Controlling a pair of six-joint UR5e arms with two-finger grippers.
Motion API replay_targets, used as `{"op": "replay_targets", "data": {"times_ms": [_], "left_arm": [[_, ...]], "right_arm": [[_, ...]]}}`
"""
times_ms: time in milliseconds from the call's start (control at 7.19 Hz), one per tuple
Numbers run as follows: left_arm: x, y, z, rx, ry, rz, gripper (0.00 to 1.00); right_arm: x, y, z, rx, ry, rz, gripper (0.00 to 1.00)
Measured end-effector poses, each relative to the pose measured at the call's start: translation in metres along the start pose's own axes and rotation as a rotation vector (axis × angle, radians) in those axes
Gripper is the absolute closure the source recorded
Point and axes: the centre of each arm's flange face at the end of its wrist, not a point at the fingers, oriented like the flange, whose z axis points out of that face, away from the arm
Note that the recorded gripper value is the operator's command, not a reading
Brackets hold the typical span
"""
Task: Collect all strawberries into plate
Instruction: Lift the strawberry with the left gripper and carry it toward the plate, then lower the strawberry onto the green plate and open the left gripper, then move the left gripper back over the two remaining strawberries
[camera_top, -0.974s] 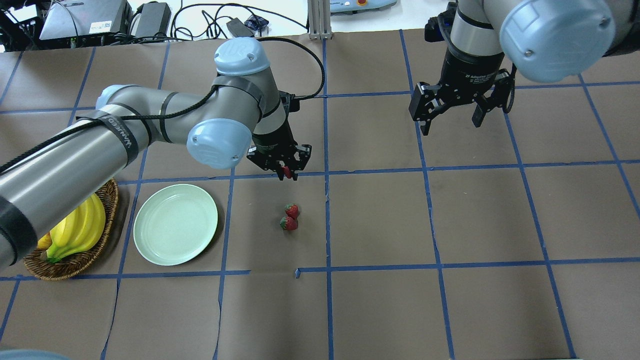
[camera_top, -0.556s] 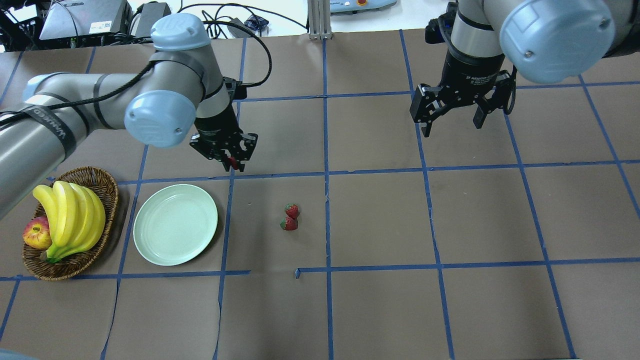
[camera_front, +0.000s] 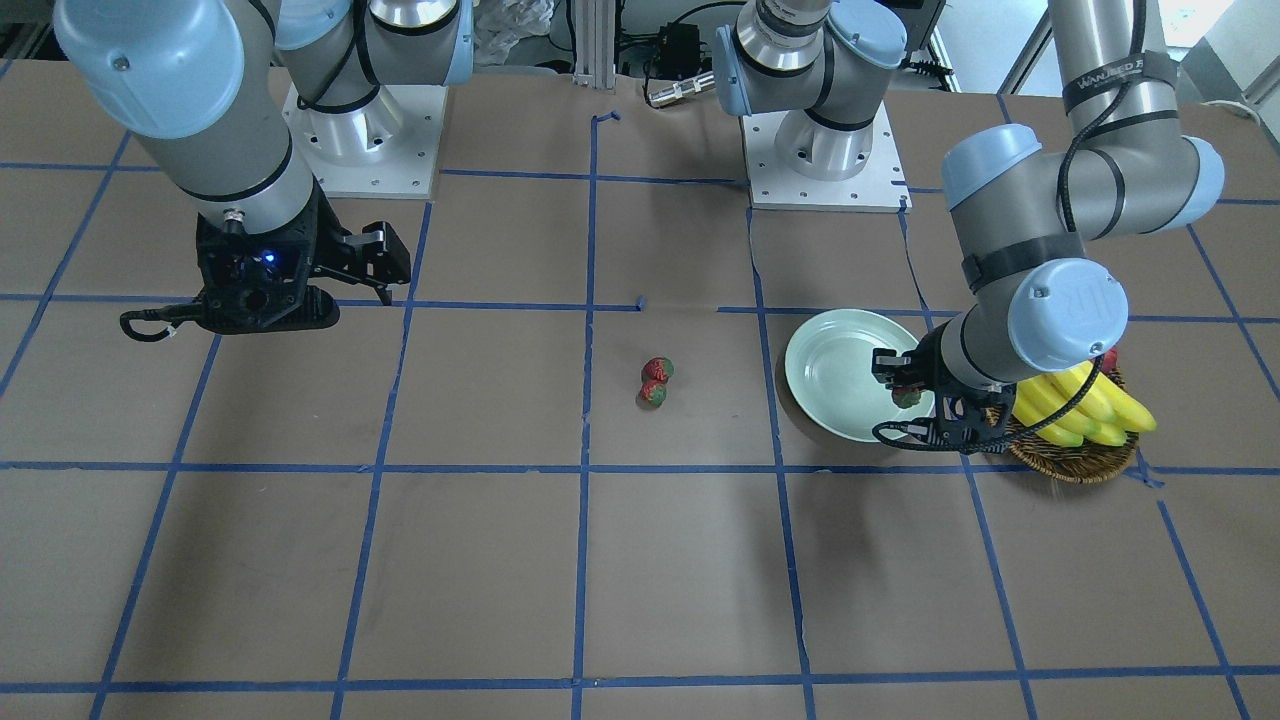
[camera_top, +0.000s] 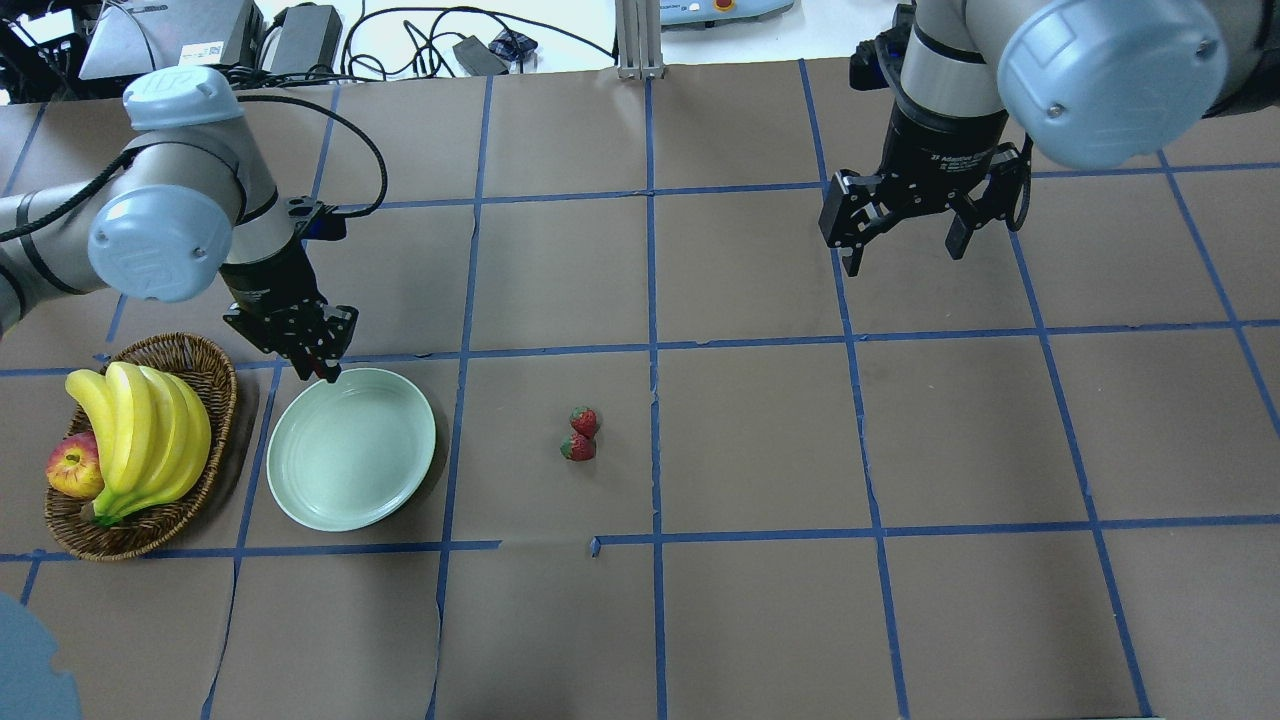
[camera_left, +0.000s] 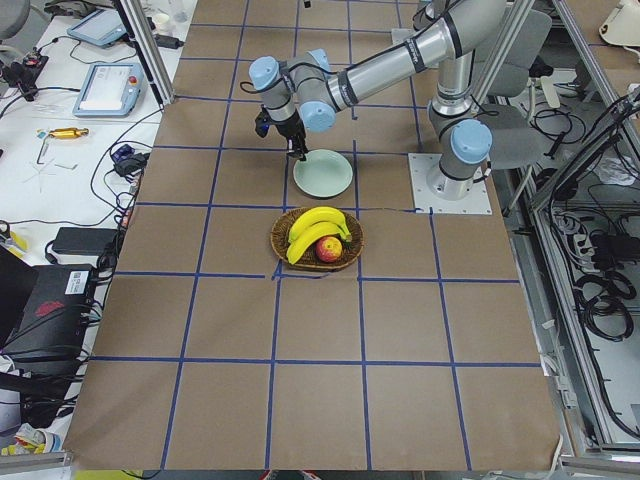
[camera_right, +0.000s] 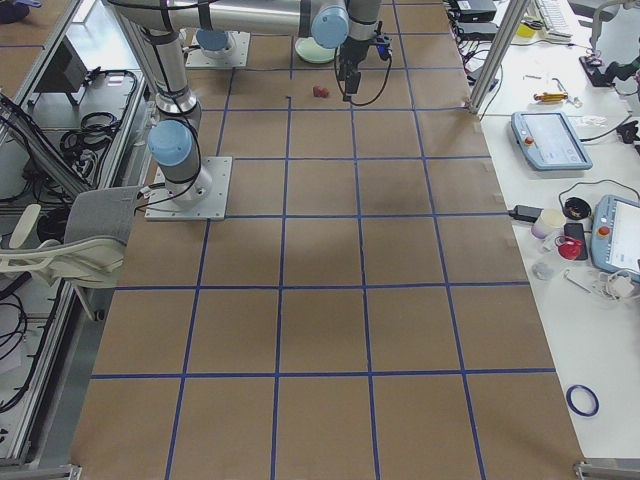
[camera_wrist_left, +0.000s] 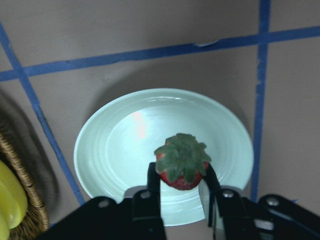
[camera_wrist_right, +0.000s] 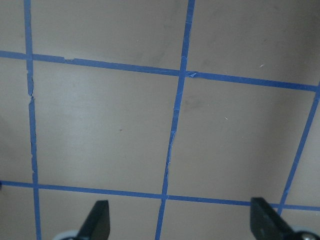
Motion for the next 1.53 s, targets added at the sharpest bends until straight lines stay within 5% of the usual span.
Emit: {"op": "replay_targets", "data": {"times_ms": [139, 417, 556, 834, 1252, 1530], "left_arm": [[-0.005, 0.003, 0.015, -0.035, 0.001, 0.004, 1.00], [-0.002, 0.010, 0.039, -0.085, 0.014, 0.010, 0.23], [-0.001, 0.011, 0.044, -0.094, 0.019, 0.011, 0.13], [0.001, 0.013, 0.040, -0.082, 0.014, 0.010, 0.02], [0.041, 0.004, -0.003, 0.024, -0.008, 0.008, 0.01], [0.108, -0.008, -0.021, 0.084, 0.040, -0.055, 0.02]], "right_arm": [[0.000, 0.000, 0.000, 0.001, 0.000, 0.000, 0.00], [0.000, 0.000, 0.001, -0.004, -0.001, -0.001, 0.00], [0.000, 0.000, 0.002, -0.007, -0.001, -0.001, 0.00], [0.000, 0.000, 0.001, -0.008, -0.001, -0.001, 0.00], [0.000, 0.000, 0.001, -0.005, -0.001, 0.000, 0.00], [0.000, 0.001, 0.001, -0.005, -0.002, 0.000, 0.00]]}}
